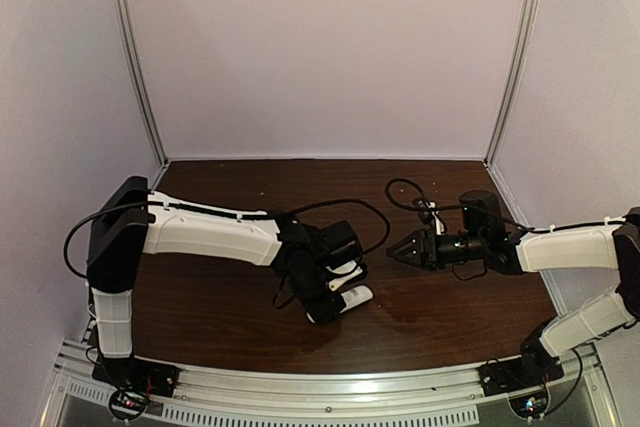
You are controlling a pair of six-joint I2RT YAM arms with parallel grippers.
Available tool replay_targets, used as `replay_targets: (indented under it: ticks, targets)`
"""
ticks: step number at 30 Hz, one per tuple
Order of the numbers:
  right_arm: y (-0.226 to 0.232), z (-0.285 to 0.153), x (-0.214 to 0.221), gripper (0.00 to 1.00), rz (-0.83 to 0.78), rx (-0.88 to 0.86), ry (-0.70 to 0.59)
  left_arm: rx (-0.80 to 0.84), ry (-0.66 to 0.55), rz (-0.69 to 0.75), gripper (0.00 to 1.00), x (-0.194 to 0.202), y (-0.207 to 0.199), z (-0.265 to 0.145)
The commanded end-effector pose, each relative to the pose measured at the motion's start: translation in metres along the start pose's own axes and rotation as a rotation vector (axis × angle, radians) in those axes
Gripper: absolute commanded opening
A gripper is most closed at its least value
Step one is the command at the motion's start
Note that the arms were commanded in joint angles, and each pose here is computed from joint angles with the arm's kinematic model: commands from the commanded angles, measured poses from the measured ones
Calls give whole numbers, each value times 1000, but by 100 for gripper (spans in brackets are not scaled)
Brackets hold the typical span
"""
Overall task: Load the batteries into the remote control
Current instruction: Load the battery cover onto the remote control without the battery cover.
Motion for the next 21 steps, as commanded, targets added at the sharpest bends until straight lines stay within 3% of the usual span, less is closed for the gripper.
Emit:
replay_targets:
  ticks: [1,13,21]
  targets:
    - [-2,0,2,57,-7,-13,0,-38,-51,-10,56,-11,6,-16]
    - [1,-2,4,51,-13,-27,7,-13,-156,-16,59,-22,3,-47]
    - [23,16,12,37,-40,-93,50,85,-290,-104,52,2,20,-71]
Point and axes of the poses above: each gripper's point midway between its finger pads, its own z axis out along the fingers, its own y axis along the line the jaws close on, x = y × z, the point moved 6 cm from there along -z, back along the fingers, and after that the axes turned 4 degrees about -z, right-handed, at the moved point
